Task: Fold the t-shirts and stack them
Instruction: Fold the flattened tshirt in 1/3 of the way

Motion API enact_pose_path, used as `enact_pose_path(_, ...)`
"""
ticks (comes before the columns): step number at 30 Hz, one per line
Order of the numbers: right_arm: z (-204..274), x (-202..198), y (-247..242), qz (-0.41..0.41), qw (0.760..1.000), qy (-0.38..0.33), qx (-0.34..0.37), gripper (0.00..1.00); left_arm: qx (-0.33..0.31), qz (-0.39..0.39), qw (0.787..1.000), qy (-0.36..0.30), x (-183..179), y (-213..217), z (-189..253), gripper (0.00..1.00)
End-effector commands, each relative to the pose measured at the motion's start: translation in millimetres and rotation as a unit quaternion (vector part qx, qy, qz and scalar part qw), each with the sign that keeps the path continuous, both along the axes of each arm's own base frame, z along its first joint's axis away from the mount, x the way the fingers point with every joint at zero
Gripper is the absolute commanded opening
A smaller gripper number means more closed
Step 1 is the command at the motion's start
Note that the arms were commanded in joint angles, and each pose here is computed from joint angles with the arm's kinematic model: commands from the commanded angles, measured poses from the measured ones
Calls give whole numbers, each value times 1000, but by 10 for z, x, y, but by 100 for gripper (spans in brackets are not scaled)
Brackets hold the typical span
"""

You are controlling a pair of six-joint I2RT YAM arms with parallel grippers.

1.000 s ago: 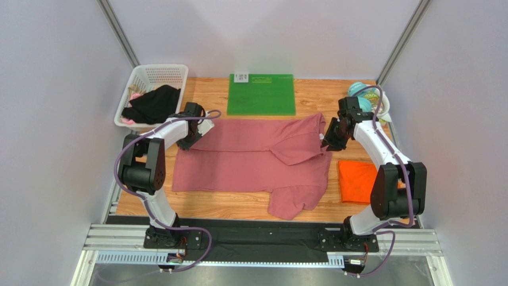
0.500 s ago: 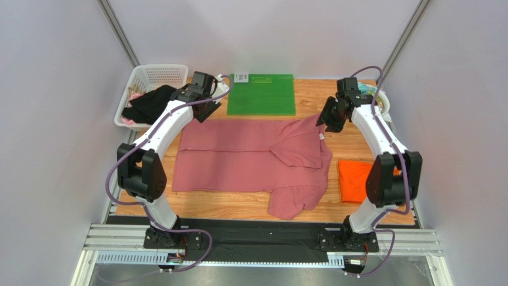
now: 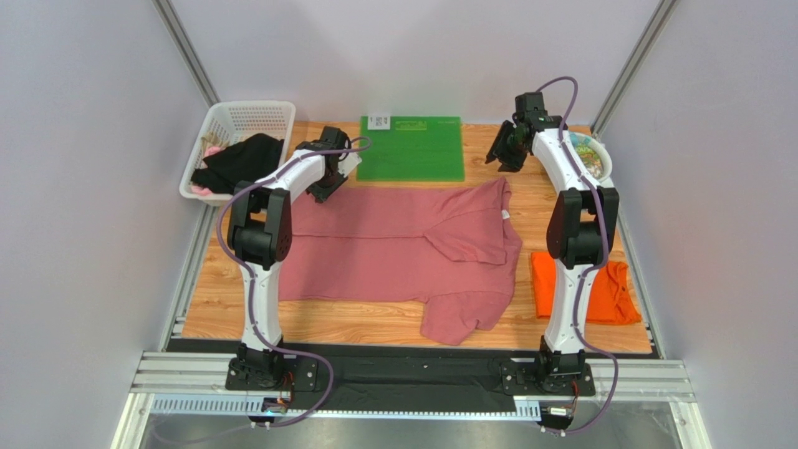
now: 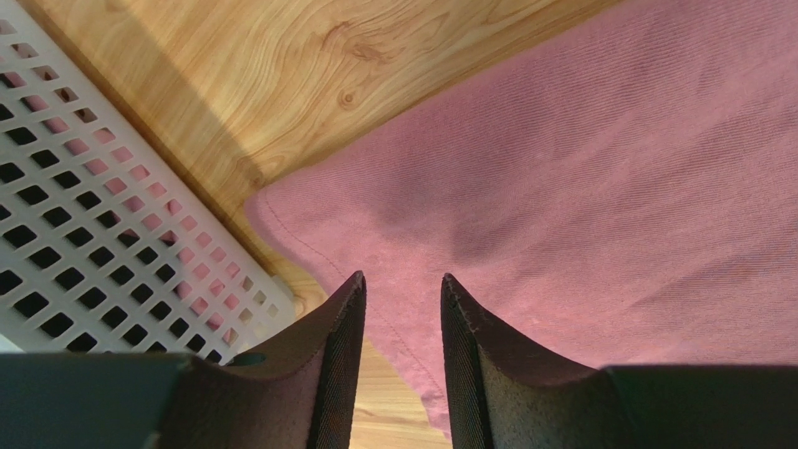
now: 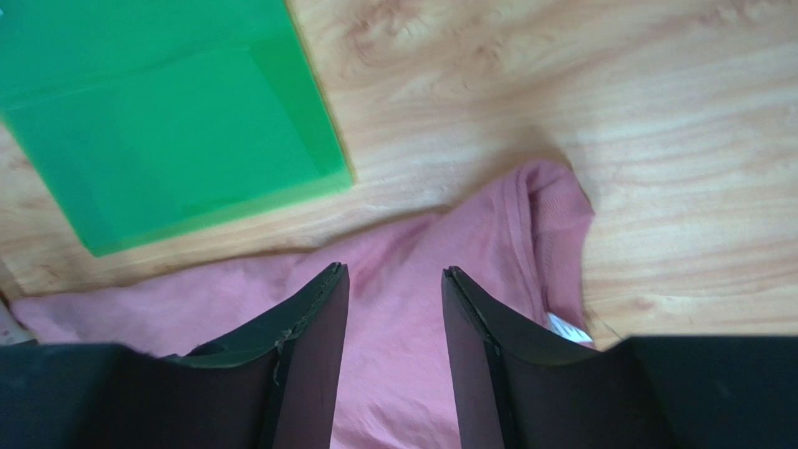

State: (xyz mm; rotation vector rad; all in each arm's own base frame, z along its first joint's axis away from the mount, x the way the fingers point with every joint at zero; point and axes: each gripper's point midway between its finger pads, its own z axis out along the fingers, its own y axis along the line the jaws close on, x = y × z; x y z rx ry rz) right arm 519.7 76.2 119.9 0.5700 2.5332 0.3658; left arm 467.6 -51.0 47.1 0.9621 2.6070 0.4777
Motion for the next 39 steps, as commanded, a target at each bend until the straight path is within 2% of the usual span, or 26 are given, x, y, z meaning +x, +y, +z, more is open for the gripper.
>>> enact_pose_path(1, 66, 256, 69, -5, 999, -21, 41, 46, 1, 9, 1000, -25, 110, -11, 95, 41)
enact_pose_path(8, -557, 108, 147, -7, 996, 55, 65, 43, 16, 9, 1000, -16, 136, 38, -62, 40)
enact_pose_path(14, -774, -50, 50, -13, 996, 79, 44, 43, 19, 7, 1000, -16, 162, 60, -94, 39)
enact_pose_path(27, -902, -155, -419, -44, 994, 99, -28, 43, 23, 2, 1000, -5, 47, 120, -181, 37)
enact_pose_path(29, -898, -103, -681, -66, 993, 96, -26, 43, 25, -1, 1000, -6, 32, 132, -190, 37)
enact_pose_path(33, -888, 16, -840, -74, 994, 86, -10, 43, 28, -1, 1000, -5, -18, 200, -210, 36)
enact_pose_path(39, -412, 222, -785, -48, 999, 22, 11, 52, 28, 0, 1000, 6, -77, 228, -306, 36)
